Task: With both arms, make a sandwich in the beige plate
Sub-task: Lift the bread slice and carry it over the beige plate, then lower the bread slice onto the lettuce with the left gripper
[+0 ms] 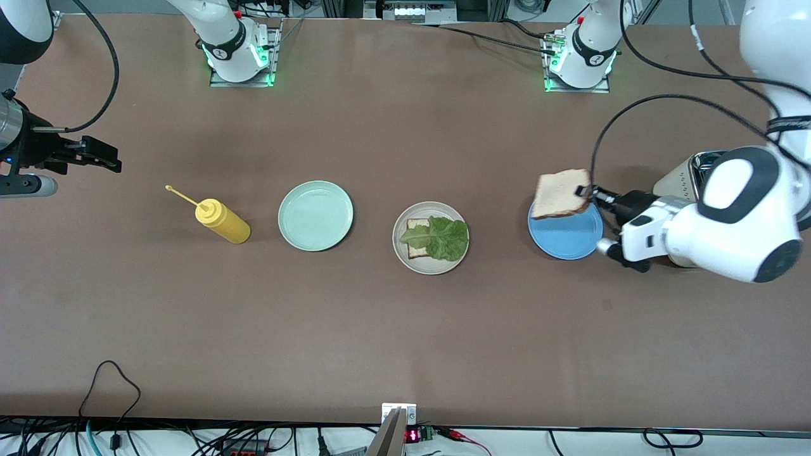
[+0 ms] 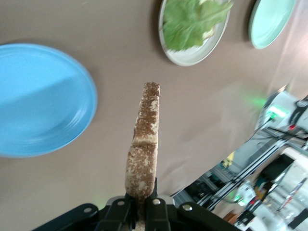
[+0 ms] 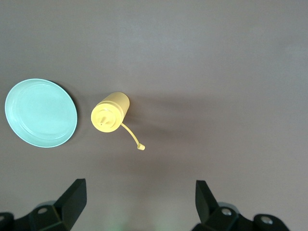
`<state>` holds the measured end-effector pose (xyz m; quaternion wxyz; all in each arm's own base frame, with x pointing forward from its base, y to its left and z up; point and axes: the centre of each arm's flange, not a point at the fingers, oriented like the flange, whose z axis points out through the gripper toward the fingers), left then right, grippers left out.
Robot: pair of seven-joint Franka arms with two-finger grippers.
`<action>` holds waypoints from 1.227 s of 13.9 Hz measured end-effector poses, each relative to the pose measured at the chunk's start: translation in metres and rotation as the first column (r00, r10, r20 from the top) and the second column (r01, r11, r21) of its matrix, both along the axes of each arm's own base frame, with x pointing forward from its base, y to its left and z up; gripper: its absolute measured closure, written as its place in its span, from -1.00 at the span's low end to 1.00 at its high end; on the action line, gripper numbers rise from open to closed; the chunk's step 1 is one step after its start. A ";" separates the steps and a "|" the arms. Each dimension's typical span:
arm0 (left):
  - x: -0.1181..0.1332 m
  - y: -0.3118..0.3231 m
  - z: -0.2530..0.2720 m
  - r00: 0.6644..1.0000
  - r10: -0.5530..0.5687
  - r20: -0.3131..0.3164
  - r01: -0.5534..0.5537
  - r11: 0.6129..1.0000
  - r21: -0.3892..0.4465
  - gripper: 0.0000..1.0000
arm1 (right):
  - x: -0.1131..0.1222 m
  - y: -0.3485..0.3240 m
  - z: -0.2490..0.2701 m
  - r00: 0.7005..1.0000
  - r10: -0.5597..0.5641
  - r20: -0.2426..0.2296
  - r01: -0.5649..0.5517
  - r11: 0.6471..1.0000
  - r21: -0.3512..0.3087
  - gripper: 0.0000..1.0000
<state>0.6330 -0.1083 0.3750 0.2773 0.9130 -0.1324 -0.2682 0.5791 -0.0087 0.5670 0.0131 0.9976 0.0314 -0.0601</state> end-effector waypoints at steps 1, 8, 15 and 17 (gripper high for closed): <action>-0.001 -0.015 -0.010 1.000 0.026 0.004 -0.026 1.000 -0.013 0.81 | 0.000 0.000 0.000 1.000 0.000 0.001 0.000 1.000 0.000 -1.00; -0.019 -0.138 -0.050 0.960 0.278 -0.042 -0.281 0.953 -0.110 0.81 | 0.004 0.000 0.000 1.000 0.001 0.025 -0.001 1.000 0.000 -1.00; -0.037 -0.177 -0.098 0.909 0.414 -0.054 -0.418 0.899 -0.131 0.81 | 0.005 0.000 -0.001 1.000 0.002 0.028 -0.002 1.000 0.000 -1.00; -0.039 -0.185 -0.112 0.892 0.445 -0.080 -0.453 0.878 -0.156 0.81 | 0.005 0.000 -0.001 1.000 0.002 0.028 -0.002 1.000 0.000 -1.00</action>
